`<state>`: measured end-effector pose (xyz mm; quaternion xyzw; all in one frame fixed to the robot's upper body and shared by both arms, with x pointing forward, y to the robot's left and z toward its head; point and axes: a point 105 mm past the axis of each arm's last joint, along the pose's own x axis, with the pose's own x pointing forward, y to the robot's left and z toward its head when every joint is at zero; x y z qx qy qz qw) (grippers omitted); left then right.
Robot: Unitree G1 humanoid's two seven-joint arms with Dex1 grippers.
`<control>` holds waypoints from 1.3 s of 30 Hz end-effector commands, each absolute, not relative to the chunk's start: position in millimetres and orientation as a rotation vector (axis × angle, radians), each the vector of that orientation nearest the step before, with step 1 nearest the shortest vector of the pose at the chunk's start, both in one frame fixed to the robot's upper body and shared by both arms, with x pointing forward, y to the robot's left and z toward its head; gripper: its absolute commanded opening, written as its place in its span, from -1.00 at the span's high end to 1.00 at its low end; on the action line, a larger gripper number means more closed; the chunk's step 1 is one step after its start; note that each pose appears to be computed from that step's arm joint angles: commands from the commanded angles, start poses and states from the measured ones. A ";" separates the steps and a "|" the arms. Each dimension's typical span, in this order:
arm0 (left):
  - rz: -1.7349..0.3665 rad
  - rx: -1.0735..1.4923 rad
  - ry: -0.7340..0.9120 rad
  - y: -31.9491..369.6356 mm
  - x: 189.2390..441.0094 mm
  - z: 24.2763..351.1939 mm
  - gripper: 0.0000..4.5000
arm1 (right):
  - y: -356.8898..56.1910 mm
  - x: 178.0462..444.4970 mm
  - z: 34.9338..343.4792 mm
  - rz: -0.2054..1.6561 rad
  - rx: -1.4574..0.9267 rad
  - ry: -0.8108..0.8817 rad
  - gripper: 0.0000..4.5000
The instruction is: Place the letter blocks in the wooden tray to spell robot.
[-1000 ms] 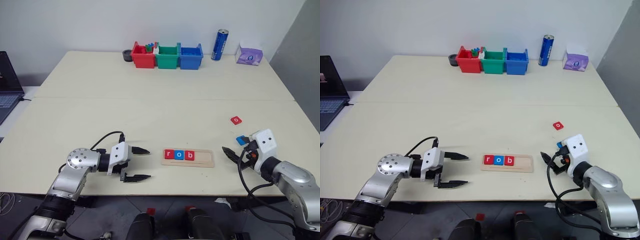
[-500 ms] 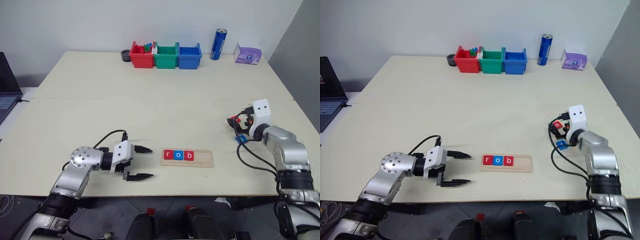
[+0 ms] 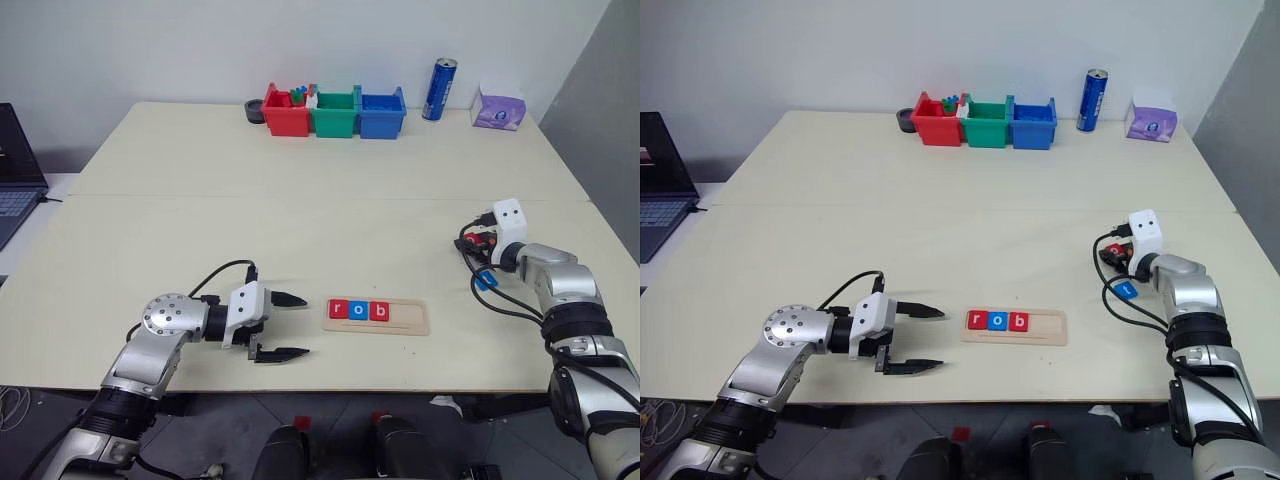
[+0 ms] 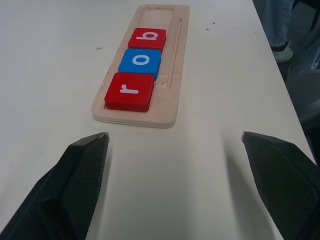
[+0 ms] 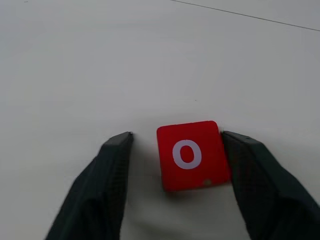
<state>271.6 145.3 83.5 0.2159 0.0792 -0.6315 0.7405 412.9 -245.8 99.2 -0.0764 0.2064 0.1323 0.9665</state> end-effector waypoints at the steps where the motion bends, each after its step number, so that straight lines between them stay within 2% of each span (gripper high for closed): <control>1: -1.393 0.492 0.140 143.0 269.9 90.2 -1.00 | -253.7 405.8 101.0 0.231 -0.165 0.408 0.33; 6: -1.401 0.482 0.132 141.5 269.6 89.4 -1.00 | -240.5 382.1 134.4 0.240 -0.218 0.264 0.35; 10: -1.406 0.483 0.132 142.2 270.2 89.3 -1.00 | -214.5 332.5 146.0 0.225 -0.186 0.201 0.35; 14: -1.414 0.478 0.133 142.4 270.6 89.4 -1.00 | -191.0 281.1 123.3 0.165 -0.086 0.259 0.35; 17: -1.424 0.475 0.135 142.2 270.5 88.0 -1.00 | -180.7 256.8 107.8 0.112 -0.033 0.314 0.35; 21: -1.438 0.474 0.136 141.3 270.8 86.4 -1.00 | -182.9 241.0 86.2 0.005 0.007 0.380 0.35; 26: -1.444 0.479 0.137 142.4 271.7 85.4 -1.00 | -183.2 239.2 72.9 -0.036 0.056 0.408 0.35; 30: -1.441 0.482 0.134 142.9 271.6 85.2 -1.00 | -183.5 243.0 65.2 -0.059 0.102 0.423 -0.26; 35: -1.430 0.484 0.136 144.2 271.1 85.1 -1.00 | -179.9 251.8 90.5 -0.051 0.147 0.319 -0.99; 39: -1.423 0.488 0.135 143.8 271.8 85.2 -1.00 | -183.9 263.8 125.4 0.042 0.048 0.218 -0.99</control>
